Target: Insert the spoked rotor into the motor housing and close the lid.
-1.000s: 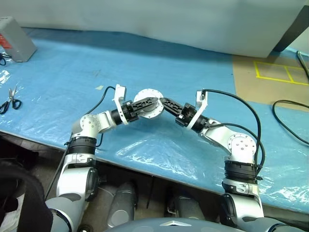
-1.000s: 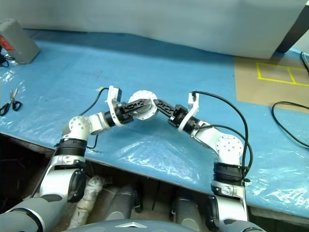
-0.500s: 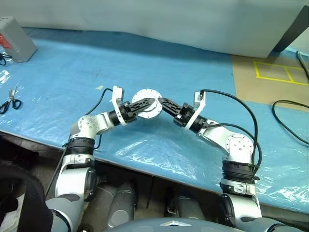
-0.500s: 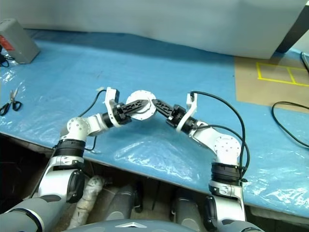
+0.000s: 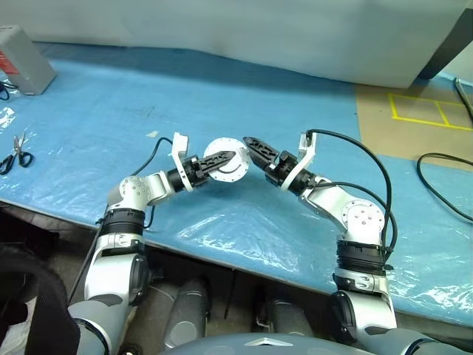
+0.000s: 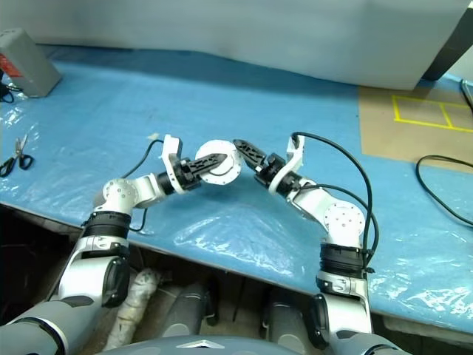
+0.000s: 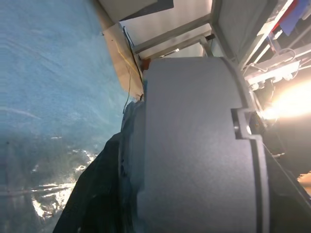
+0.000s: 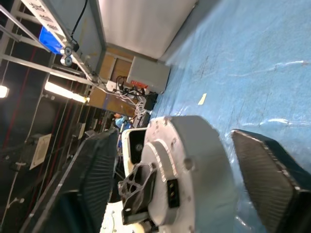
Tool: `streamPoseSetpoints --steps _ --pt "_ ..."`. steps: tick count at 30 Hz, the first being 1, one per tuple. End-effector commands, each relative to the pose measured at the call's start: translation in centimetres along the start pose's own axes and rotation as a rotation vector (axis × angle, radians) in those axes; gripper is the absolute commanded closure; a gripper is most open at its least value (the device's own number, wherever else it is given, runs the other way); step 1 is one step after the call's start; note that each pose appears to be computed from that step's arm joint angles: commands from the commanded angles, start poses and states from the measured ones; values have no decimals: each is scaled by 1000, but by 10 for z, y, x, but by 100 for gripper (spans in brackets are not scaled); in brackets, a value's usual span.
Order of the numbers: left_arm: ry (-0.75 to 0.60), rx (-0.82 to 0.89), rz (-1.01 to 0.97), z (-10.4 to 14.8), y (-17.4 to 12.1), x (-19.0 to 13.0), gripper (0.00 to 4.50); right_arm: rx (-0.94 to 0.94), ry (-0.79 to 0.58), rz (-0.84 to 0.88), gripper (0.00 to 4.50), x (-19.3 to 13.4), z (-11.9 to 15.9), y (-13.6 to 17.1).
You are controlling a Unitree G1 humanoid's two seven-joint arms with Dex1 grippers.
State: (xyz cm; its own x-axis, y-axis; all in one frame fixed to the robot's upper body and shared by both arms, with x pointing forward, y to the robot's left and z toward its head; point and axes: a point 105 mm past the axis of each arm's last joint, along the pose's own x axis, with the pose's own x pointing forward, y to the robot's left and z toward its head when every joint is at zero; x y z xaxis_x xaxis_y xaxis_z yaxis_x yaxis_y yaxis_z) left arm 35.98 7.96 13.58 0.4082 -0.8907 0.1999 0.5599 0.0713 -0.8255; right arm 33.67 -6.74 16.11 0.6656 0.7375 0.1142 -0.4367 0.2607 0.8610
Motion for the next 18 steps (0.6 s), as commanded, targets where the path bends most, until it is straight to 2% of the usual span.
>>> streamPoseSetpoints --steps 1,6,11,14,18 --pt "-72 89 -78 29 -23 5 180 4 -12 44 67 0 5 9" --pt "-222 188 -14 72 -27 -2 180 9 -17 22 67 0 6 5" --pt "-396 336 351 121 11 -42 180 6 -31 -11 67 -2 8 -2" --pt "-429 359 453 129 26 -61 180 -4 -31 -19 67 -3 9 -2" --pt "-445 342 569 125 47 -78 180 -9 -19 -24 67 -3 6 -3"
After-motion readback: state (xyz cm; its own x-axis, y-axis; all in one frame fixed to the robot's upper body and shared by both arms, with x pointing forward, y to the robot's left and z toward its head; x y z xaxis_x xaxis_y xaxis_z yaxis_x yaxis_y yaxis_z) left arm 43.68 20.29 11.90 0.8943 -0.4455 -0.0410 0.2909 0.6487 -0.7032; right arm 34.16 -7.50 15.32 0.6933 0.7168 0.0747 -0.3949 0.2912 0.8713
